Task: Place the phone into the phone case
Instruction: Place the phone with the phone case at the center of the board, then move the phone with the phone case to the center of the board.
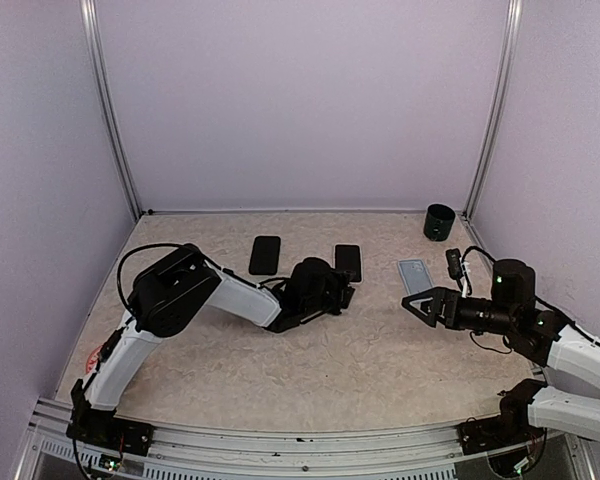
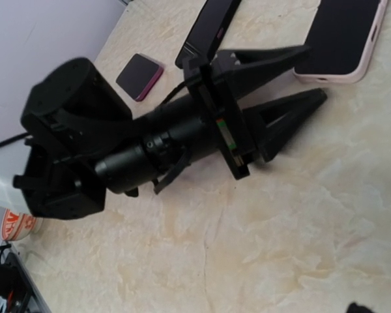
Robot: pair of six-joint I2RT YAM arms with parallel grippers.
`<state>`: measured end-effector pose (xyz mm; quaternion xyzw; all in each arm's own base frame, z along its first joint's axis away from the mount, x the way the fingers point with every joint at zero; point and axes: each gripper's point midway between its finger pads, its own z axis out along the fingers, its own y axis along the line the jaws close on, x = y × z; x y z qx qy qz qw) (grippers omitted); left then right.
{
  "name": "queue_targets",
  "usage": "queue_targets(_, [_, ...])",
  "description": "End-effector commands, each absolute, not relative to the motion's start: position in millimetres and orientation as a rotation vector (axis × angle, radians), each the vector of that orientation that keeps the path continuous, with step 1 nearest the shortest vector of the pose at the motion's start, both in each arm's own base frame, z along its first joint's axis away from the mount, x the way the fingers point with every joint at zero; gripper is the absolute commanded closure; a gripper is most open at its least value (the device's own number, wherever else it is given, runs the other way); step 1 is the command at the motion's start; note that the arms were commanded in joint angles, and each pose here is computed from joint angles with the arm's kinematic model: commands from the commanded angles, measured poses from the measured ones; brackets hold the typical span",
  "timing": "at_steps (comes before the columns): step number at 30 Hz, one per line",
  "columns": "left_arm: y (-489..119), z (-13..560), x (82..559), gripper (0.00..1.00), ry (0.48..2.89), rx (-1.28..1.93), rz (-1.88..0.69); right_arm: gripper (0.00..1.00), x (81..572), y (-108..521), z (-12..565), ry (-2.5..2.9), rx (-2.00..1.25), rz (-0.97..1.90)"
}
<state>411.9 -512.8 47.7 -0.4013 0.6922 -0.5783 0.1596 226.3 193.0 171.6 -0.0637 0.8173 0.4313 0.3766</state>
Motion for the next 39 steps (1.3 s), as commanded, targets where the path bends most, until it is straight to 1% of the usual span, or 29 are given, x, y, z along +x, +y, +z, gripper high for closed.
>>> queue_targets(1, [-518.1, 82.8, 419.6, 0.56, 1.963, -1.117, -1.632, 0.0, 225.9, 191.7, 177.0, 2.072, -0.159, 1.112])
queue_targets(8, [-522.7, 100.6, 420.0, 0.55, 1.957, -1.016, -1.632, 0.0, 226.3, 188.6, 176.7, 2.075, -0.161, 1.081])
queue_targets(14, [-522.5, 135.2, 415.3, 0.51, 1.972, -0.819, -1.59, 0.0, 229.5, 186.6, 176.6, 2.083, -0.17, 1.043])
queue_targets(22, [-506.4, 182.1, 394.8, 0.47, 1.978, -0.594, -1.513, 0.0, 238.0, 182.9, 181.6, 2.078, -0.181, 0.973])
queue_targets(25, [-496.4, 196.6, 386.0, 0.46, 1.968, -0.481, -1.413, 0.0, 241.3, 181.9, 181.6, 2.084, -0.186, 0.947])
queue_targets(28, [-482.3, 215.0, 378.7, 0.46, 1.942, -0.345, -1.224, 0.0, 245.5, 179.4, 179.3, 2.102, -0.19, 0.903])
queue_targets(34, [-444.0, 219.5, 365.2, 0.44, 1.954, -0.18, -0.884, 0.0, 254.4, 172.8, 173.8, 2.139, -0.193, 0.805])
queue_targets(36, [-426.5, 216.7, 361.3, 0.39, 1.95, -0.161, -0.788, 0.0, 258.6, 169.0, 172.0, 2.148, -0.187, 0.76])
queue_targets(39, [-399.3, 214.2, 355.2, 0.3, 1.951, -0.141, -0.676, 0.0, 264.8, 164.1, 167.5, 2.17, -0.186, 0.695])
